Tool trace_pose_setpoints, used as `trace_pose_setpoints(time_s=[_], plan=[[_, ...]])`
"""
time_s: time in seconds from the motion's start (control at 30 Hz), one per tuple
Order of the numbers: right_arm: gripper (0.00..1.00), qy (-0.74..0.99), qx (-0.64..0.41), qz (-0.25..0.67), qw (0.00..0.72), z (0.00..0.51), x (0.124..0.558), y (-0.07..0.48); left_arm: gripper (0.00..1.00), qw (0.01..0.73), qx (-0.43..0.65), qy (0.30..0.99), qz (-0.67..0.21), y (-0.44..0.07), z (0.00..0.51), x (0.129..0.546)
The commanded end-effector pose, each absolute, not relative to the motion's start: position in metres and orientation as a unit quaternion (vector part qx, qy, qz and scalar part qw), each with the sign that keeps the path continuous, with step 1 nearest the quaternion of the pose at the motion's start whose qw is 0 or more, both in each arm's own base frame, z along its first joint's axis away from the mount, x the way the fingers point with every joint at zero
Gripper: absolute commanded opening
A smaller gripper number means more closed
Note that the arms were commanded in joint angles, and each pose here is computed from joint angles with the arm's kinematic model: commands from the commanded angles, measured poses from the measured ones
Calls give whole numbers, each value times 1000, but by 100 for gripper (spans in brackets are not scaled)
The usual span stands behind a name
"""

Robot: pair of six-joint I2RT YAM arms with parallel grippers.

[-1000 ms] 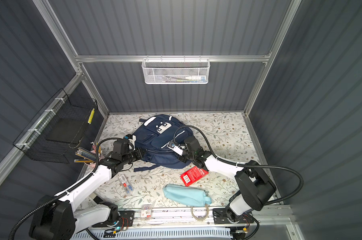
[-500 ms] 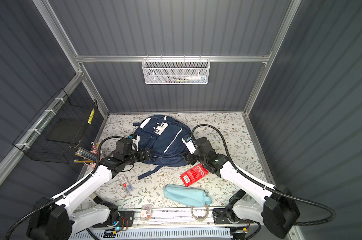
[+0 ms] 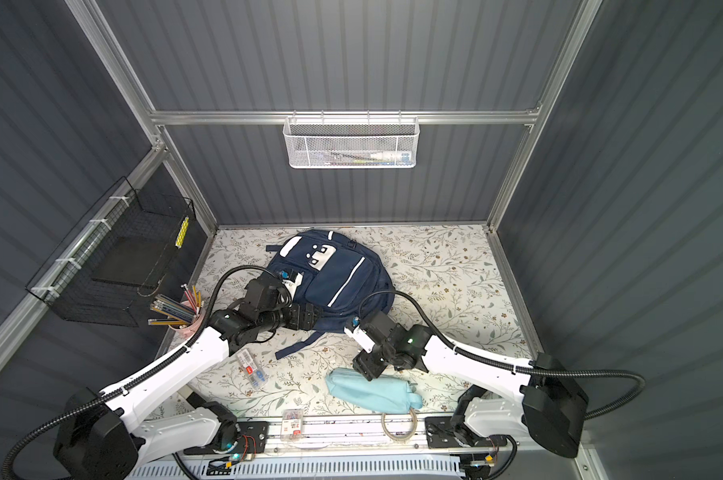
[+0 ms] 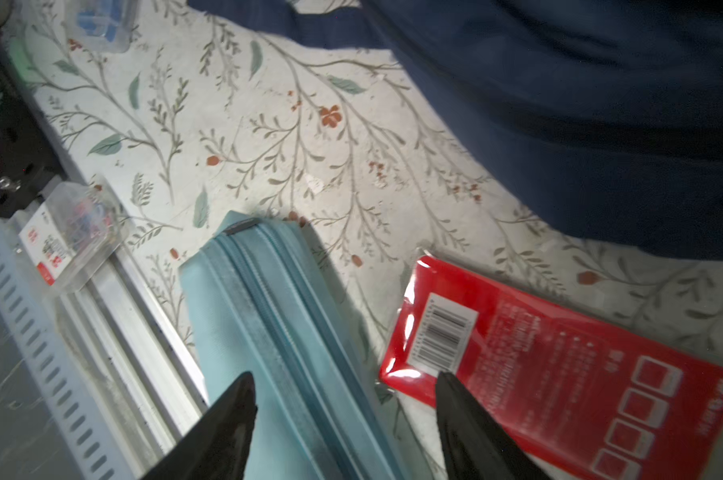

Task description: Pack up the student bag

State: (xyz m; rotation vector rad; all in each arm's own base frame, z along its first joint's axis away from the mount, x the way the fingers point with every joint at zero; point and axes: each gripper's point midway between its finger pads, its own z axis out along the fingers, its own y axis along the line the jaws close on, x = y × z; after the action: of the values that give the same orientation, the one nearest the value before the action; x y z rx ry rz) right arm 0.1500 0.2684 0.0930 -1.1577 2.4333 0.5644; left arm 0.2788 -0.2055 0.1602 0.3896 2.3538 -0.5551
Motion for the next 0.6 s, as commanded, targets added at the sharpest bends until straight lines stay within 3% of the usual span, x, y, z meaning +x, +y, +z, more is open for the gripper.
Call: trace_pose_setpoints(time_s=[0.0, 0.43, 0.5, 0.57], plan=[[70, 856, -437, 219, 170, 85, 125, 273, 100, 327, 156, 912, -195, -201, 148, 278], [61, 863, -455, 178, 128, 68, 118, 275, 100, 333, 154, 911, -189, -201, 154, 284], [54, 865, -460, 160, 122, 65, 120, 274, 100, 334, 150, 910, -194, -203, 154, 285], [33, 867, -460, 142, 128, 64, 126, 271, 100, 336, 148, 908, -199, -205, 157, 285]])
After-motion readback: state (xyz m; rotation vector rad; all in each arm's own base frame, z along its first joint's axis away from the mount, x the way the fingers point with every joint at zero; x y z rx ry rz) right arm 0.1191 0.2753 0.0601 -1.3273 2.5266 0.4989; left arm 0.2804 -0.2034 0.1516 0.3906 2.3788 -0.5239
